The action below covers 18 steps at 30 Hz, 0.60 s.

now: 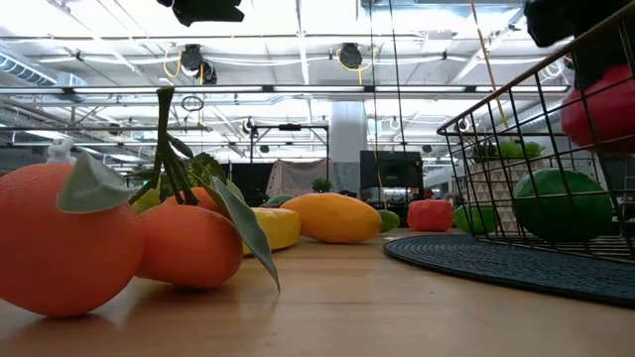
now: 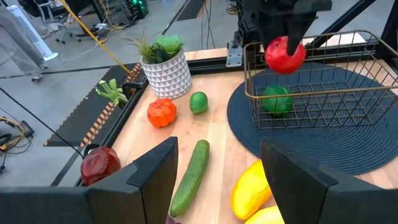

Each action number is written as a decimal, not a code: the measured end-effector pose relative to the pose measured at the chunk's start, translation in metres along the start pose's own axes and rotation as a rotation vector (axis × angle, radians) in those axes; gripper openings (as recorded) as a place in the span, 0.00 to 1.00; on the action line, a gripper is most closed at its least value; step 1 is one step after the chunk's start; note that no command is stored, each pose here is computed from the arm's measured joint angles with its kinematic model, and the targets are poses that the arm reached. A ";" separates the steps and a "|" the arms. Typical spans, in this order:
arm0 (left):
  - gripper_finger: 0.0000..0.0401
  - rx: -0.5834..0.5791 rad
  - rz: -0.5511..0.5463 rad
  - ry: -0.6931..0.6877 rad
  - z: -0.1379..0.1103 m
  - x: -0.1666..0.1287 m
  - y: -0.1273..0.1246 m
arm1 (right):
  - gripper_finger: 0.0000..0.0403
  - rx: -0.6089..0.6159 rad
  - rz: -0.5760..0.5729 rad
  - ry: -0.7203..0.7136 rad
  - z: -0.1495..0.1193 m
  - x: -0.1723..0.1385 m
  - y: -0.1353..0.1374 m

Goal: Build produce basket
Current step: Put the red apple into the wire basket

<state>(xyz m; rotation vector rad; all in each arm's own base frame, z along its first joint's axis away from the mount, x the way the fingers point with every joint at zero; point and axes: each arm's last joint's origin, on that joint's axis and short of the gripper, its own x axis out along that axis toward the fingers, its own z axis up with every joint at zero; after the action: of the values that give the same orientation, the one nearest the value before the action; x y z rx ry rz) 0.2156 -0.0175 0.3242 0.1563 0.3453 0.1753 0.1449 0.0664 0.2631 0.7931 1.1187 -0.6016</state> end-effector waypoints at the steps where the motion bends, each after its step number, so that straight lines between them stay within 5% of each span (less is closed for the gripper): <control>1: 0.57 0.000 0.000 0.000 0.000 0.000 0.000 | 0.79 0.004 -0.010 0.003 -0.001 0.002 -0.001; 18: 0.57 -0.004 0.001 -0.003 0.000 0.000 0.000 | 0.79 -0.007 -0.091 0.019 -0.007 0.023 -0.014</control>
<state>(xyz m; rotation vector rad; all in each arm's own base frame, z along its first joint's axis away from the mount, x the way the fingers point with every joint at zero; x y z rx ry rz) 0.2157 -0.0174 0.3245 0.1532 0.3417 0.1761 0.1382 0.0631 0.2367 0.7461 1.1784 -0.6672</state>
